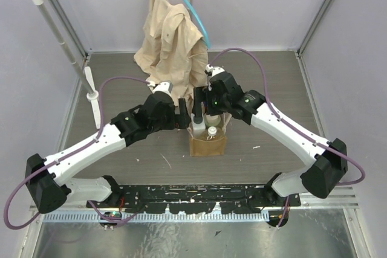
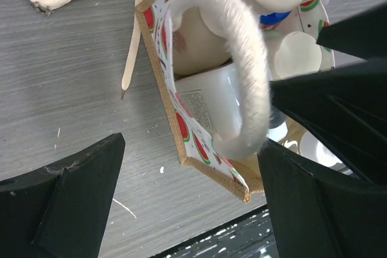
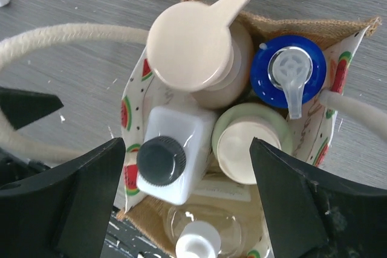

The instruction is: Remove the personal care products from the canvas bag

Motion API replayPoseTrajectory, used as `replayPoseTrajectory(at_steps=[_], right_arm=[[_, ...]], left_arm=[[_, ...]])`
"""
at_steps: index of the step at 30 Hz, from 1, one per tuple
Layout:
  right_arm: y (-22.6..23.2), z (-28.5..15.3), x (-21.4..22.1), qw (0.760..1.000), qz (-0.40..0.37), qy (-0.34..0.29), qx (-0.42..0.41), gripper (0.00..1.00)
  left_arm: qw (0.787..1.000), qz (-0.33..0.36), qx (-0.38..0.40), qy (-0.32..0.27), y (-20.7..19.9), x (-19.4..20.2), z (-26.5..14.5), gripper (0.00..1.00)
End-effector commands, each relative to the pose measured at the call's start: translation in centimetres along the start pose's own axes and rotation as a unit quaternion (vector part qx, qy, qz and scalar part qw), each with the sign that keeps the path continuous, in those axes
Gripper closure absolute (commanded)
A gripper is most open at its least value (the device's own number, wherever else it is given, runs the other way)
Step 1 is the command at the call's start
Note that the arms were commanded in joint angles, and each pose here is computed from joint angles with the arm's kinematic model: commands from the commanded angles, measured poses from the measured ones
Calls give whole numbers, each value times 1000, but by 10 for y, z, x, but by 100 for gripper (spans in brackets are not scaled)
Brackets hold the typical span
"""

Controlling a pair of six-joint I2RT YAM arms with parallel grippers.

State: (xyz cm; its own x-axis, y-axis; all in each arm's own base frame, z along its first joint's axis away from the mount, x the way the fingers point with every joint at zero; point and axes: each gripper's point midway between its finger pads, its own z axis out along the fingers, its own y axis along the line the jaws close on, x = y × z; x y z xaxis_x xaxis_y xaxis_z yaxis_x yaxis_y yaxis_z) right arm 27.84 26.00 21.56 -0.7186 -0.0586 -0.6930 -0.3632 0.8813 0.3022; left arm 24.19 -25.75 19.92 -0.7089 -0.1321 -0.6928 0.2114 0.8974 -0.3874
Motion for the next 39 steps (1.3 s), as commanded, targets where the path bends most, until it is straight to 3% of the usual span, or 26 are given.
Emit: replayPoseTrajectory(at_steps=[1,5,8,9,11,13,14,16,21,31,36,39], right_arm=[[-2,5,-25,999,3,-49,14,10],[-4,7,-20,999,11,-50,17,10],[-9,6,-16,998,13,-48,25,10],[-10,6,-15,998,13,-47,27,10],[-10,8,-12,999,12,-43,28,10],[-10,9,-11,999,12,-41,25,9],[-9,9,-11,999,12,-42,22,9],[-5,11,-14,999,12,-46,13,10],[10,12,-28,998,5,-60,-7,10],[29,35,-60,996,-23,-87,20,12],[21,55,-62,994,-23,-80,71,20],[21,63,-59,993,-27,-77,87,27]], left_arm=[[997,34,1,-69,-19,-29,4,2],[994,56,-13,-93,-24,-34,3,2],[991,61,-68,-94,-8,-34,9,4],[990,67,-89,-87,-2,-32,12,12],[988,77,-114,-77,3,-32,13,49],[986,80,-131,-71,9,-30,13,76],[985,78,-137,-71,11,-29,12,86],[984,75,-145,-76,16,-29,10,94],[984,70,-137,-84,17,-33,-1,97],[985,63,-127,-98,23,-40,-27,87],[983,65,-136,-101,30,-41,-35,85],[984,62,-135,-103,32,-40,-39,78]])
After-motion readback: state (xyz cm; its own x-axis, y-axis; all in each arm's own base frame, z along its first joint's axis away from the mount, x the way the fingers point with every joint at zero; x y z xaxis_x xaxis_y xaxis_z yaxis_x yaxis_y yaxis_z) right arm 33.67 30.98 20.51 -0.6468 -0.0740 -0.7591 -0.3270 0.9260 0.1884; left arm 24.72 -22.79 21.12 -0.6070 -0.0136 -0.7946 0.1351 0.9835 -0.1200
